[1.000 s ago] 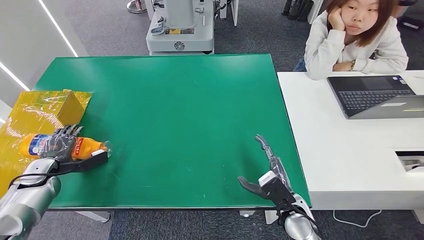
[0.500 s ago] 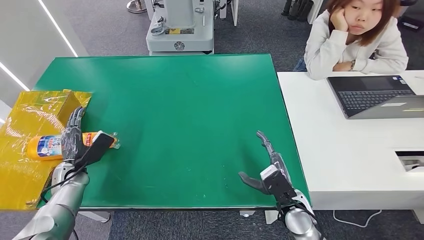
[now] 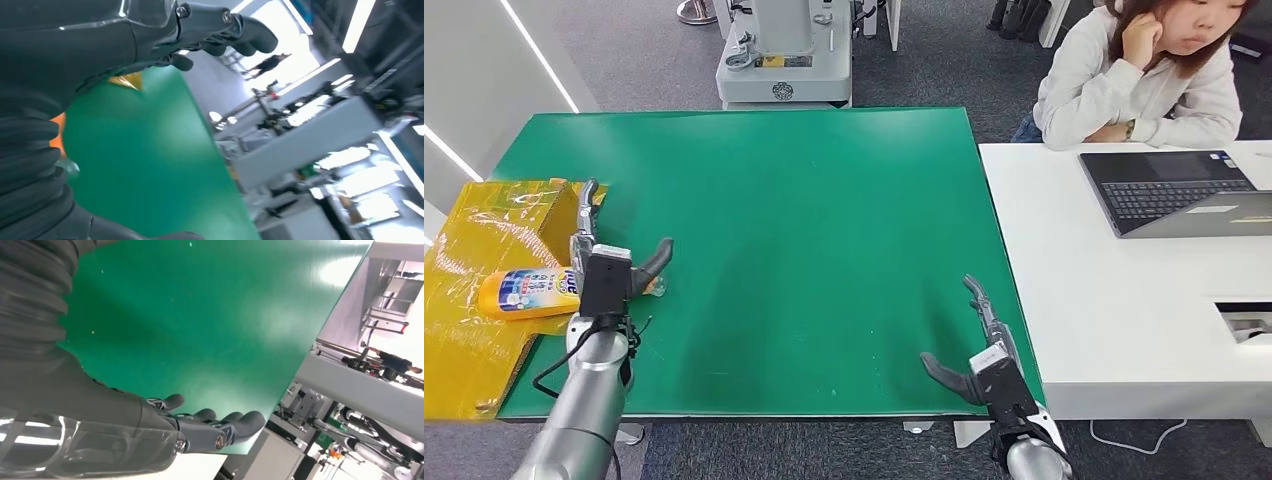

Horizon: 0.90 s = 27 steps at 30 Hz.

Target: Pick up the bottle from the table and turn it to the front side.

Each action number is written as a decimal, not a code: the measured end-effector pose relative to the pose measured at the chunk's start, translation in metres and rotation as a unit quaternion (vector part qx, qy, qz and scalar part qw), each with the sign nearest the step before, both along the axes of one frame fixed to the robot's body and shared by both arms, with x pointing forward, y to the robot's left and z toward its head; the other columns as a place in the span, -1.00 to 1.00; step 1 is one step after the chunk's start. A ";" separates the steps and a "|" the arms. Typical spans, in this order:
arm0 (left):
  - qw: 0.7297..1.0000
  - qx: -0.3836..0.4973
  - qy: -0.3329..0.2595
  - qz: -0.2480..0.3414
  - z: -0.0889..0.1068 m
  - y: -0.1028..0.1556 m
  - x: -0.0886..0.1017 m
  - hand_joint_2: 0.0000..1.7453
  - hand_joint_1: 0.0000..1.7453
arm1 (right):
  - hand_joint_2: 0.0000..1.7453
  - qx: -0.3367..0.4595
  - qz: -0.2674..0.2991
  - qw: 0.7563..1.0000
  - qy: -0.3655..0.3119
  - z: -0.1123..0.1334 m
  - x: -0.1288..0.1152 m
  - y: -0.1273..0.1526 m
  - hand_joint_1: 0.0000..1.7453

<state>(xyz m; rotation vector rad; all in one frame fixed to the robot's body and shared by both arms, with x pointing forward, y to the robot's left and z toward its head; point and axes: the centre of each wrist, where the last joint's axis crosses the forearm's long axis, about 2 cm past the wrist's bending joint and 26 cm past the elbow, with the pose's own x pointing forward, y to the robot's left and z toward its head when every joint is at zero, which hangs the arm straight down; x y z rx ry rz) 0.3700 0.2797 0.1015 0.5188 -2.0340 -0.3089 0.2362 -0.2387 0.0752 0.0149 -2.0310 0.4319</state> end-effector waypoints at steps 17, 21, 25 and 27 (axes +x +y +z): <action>0.958 -0.187 -0.013 -0.216 0.031 -0.135 -0.091 1.00 -1.00 | 1.00 0.108 -0.138 0.970 -0.167 0.071 -0.058 0.022 -1.00; 0.955 -0.202 -0.017 -0.218 0.034 -0.135 -0.100 1.00 -1.00 | 1.00 0.129 -0.141 0.964 -0.183 0.083 -0.061 0.024 -1.00; 0.953 -0.210 -0.020 -0.219 0.034 -0.133 -0.104 1.00 -1.00 | 1.00 0.138 -0.133 0.963 -0.191 0.090 -0.061 0.025 -1.00; 0.952 -0.212 -0.023 -0.218 0.034 -0.131 -0.105 1.00 -1.00 | 1.00 0.141 -0.127 0.963 -0.192 0.091 -0.060 0.026 -1.00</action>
